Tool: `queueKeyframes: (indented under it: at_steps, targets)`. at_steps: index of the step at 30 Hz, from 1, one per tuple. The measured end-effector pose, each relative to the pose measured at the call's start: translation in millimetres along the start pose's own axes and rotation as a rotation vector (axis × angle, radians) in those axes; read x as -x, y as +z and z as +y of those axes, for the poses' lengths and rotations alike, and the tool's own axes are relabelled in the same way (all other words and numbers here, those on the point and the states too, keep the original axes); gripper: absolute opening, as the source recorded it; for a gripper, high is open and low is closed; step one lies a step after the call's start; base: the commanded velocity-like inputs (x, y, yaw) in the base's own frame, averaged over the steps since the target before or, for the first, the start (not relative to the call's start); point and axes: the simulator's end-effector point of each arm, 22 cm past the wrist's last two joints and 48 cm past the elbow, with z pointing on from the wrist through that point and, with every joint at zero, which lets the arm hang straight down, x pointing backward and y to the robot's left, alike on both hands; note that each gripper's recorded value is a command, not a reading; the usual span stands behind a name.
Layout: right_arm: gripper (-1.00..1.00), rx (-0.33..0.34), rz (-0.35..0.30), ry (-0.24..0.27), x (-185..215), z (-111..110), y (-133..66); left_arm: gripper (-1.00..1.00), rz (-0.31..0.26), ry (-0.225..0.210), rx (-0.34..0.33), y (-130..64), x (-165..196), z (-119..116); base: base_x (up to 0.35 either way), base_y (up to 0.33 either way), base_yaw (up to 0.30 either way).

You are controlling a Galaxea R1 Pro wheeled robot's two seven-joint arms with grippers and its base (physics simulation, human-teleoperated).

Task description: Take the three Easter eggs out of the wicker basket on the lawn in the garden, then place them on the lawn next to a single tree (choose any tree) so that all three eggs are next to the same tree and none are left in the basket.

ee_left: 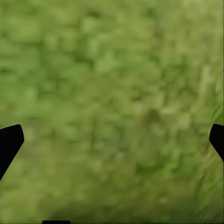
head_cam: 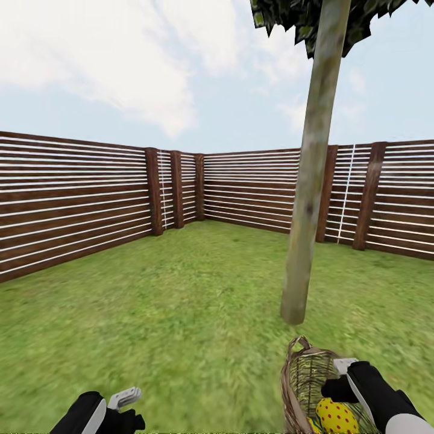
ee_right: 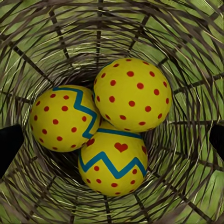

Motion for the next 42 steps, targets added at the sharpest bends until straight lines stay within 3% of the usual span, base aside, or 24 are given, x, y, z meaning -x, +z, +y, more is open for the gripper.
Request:
queueKeyframes:
  at_steps: [27, 28, 29, 42]
  targets:
    - [1.00, 0.000, 0.096, -0.009, -39.3, 3.8, 40.5, 1.00, 0.090, -0.029, 0.022, 35.9, -32.0, 17.2, 0.000, 0.000, 0.000]
    - [1.00, -0.001, 0.096, -0.008, -39.6, 2.4, 40.4, 1.00, 0.090, -0.029, 0.021, 35.9, -31.9, 17.2, 0.000, 0.000, 0.000]
    - [1.00, -0.017, 0.098, -0.007, -40.6, -14.8, 38.2, 1.00, 0.090, -0.028, 0.022, 35.9, -32.0, 17.3, 0.000, 0.000, 0.000]
    - [1.00, -0.027, 0.100, -0.004, -41.4, -29.8, 35.9, 1.00, 0.089, -0.028, 0.022, 36.1, -32.1, 17.5, 0.000, 0.000, 0.000]
